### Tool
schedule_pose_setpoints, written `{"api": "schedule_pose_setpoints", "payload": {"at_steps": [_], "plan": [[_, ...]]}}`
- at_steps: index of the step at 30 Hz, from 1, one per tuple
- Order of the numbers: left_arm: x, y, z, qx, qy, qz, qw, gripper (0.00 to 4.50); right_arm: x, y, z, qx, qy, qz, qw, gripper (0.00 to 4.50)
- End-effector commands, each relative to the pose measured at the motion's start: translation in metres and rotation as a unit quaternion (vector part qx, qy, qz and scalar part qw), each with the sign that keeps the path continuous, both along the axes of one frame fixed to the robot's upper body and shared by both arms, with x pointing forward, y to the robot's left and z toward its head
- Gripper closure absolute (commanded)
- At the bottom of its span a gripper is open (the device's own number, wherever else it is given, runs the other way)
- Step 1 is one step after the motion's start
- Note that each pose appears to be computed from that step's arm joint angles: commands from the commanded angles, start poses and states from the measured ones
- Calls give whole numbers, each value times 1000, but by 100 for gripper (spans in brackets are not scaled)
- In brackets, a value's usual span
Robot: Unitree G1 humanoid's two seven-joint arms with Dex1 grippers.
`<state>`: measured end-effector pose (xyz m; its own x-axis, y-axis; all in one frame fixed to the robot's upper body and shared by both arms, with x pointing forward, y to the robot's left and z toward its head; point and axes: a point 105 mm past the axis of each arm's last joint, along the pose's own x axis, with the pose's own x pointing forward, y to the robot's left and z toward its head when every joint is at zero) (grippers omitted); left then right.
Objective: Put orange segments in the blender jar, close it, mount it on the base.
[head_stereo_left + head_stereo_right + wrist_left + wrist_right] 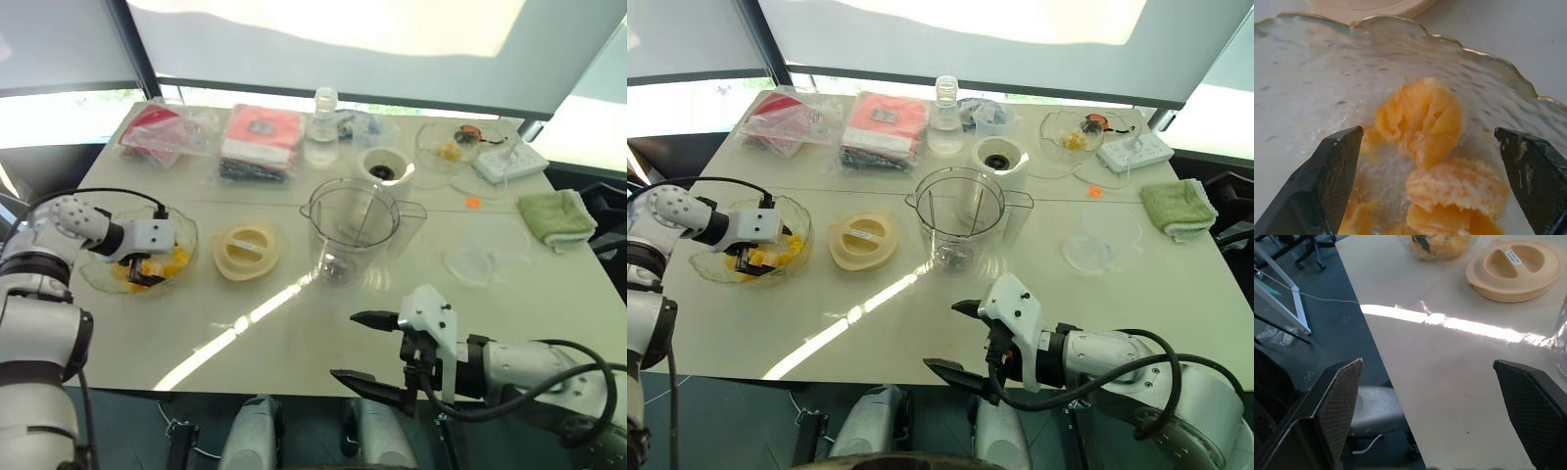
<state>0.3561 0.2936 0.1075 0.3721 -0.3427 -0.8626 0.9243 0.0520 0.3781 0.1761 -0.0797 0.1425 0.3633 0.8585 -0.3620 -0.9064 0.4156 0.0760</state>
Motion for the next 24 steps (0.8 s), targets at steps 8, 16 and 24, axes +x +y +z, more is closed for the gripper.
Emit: {"api": "schedule_pose_setpoints", "payload": {"at_steps": [8,16,24], "plan": [[-1,10,-15,11,-12,34,999,2,-15,8,6,-10,-10,30,999,0],[-1,10,-22,12,-27,37,999,128,-18,14,6,2,5,25,1000,0],[6,9,-23,14,-64,40,997,440,-19,19,7,7,7,21,1000,0]]}}
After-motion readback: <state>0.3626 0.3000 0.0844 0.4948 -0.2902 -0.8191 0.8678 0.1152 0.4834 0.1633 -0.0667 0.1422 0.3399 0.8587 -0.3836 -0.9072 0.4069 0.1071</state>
